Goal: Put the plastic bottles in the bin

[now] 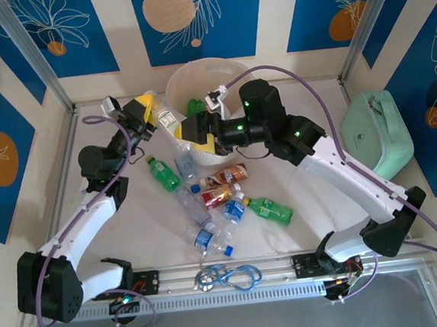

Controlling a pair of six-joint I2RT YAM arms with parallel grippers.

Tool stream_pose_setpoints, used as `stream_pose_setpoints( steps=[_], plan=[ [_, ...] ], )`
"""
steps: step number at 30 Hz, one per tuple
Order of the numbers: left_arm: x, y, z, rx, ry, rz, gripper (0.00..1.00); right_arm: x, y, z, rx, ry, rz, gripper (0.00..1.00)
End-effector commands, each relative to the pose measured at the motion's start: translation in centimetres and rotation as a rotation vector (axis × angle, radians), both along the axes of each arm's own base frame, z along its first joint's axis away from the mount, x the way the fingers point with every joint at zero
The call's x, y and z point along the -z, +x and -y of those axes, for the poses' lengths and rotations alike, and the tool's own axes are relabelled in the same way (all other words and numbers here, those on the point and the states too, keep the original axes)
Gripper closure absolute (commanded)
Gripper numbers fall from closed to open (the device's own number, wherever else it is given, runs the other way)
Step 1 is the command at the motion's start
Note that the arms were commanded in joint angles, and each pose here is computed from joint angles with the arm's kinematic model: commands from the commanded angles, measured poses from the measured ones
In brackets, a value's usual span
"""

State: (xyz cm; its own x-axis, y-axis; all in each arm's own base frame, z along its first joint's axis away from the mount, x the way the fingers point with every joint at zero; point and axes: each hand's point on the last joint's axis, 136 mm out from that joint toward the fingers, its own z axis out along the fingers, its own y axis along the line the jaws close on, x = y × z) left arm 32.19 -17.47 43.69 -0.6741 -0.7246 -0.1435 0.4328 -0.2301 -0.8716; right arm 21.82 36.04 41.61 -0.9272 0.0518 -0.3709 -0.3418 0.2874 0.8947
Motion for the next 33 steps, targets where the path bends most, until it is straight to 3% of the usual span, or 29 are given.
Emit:
stream_pose_setpoints(
  steps=[1,16,19,22,23,24,28,33],
  plan=[
    [-1.5,-1.3,0.2,0.028,-0.034,0.067,0.89,-1.2,0.3,-0.3,-0.014,0.02,0.011,0.09],
    [0.4,0.1,0.6,0.032,-0.023,0.017,0.9,-1.1,0.9,-1.0,-0.022,0.023,-0.001,0.4],
    [0.9,0.2,0.8,0.026,-0.002,0.015,0.75,-1.1,1.0,-0.9,-0.018,0.019,-0.004,0.43],
    [1.5,0.4,0.8,0.016,0.015,-0.005,0.32,-0.8,1.4,-0.5,0.001,0.004,-0.01,0.45],
    [1.7,0.5,0.8,0.011,0.027,-0.013,0.22,-0.8,1.7,-0.4,0.009,-0.002,-0.011,0.46],
    [1.8,0.5,0.8,0.01,0.04,-0.017,0.04,-0.8,1.8,-0.2,0.015,-0.007,-0.01,0.47],
    [1.6,0.3,0.8,-0.02,0.187,-0.013,0.0,-1.4,3.0,1.2,0.078,-0.058,0.01,0.47],
    [3.7,-0.5,-0.9,-0.172,0.53,-0.107,0.0,-2.0,5.3,3.9,0.184,-0.127,-0.001,0.47]
  ],
)
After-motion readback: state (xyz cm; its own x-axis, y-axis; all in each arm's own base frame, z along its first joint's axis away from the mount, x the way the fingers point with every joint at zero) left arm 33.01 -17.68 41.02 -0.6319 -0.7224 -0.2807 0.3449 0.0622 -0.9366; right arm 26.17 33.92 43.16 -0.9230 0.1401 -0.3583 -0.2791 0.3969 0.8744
